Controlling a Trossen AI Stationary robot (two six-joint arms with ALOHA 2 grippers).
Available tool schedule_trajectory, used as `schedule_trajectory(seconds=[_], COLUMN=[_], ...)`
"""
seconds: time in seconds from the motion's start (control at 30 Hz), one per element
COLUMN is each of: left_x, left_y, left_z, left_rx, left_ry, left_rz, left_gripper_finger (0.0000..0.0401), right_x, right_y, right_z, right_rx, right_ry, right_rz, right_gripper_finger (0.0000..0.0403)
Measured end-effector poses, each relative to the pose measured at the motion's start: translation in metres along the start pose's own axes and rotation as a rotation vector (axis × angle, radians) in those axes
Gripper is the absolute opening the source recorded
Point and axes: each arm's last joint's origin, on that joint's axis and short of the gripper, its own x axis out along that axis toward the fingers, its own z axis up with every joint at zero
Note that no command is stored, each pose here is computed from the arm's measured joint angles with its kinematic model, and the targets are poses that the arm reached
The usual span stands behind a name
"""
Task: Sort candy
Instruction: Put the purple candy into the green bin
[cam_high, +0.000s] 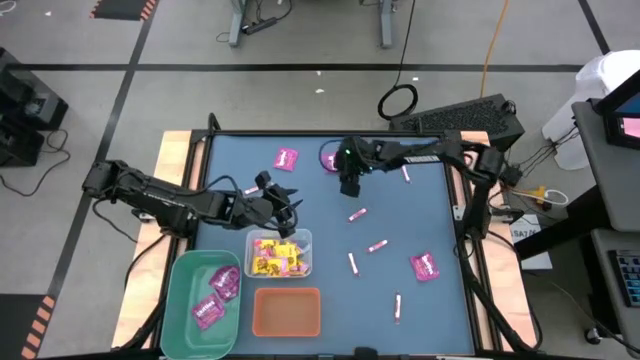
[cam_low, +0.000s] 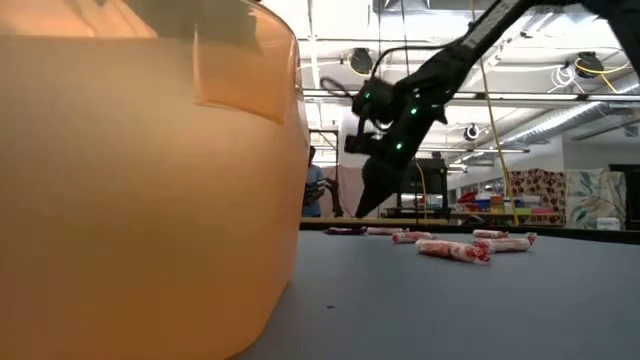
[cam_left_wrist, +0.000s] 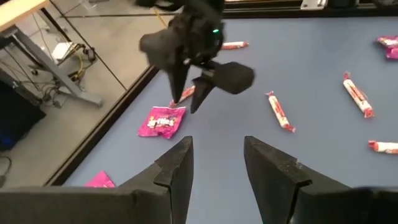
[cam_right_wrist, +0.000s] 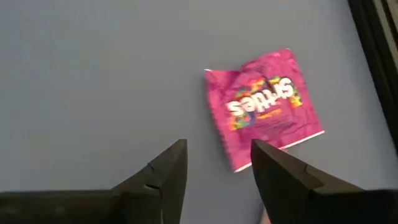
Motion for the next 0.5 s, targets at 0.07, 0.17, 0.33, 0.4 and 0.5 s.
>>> schedule_trajectory(seconds=[0.07, 0.17, 0.33, 0.4, 0.5], left_x=[0.0, 0.0, 0.0, 0.001, 0.003], left_y=[0.0, 0.0, 0.0, 0.002, 0.005], left_z=[0.0, 0.0, 0.0, 0.001, 0.002], left_rx=[0.022, 0.054, 0.104, 0.118, 0.124], left_ry=[0.0, 0.004, -0.001, -0.005, -0.004], left_rz=[0.0, 0.001, 0.002, 0.007, 0.021], left_gripper_finger=[0.0148, 0.0148, 0.0148, 0.0148, 0.0148], right_x=[0.008, 0.016, 0.025, 0.026, 0.026], right_y=[-0.007, -0.013, -0.017, -0.017, -0.018], right_z=[0.003, 0.001, -0.005, -0.005, -0.006], right_rx=[-0.021, -0.037, -0.069, -0.073, -0.074], right_ry=[0.018, 0.075, 0.114, 0.114, 0.112], right_rz=[-0.008, -0.047, -0.052, -0.047, -0.039], right_gripper_finger=[0.0175, 0.0177, 0.0167, 0.0162, 0.0147])
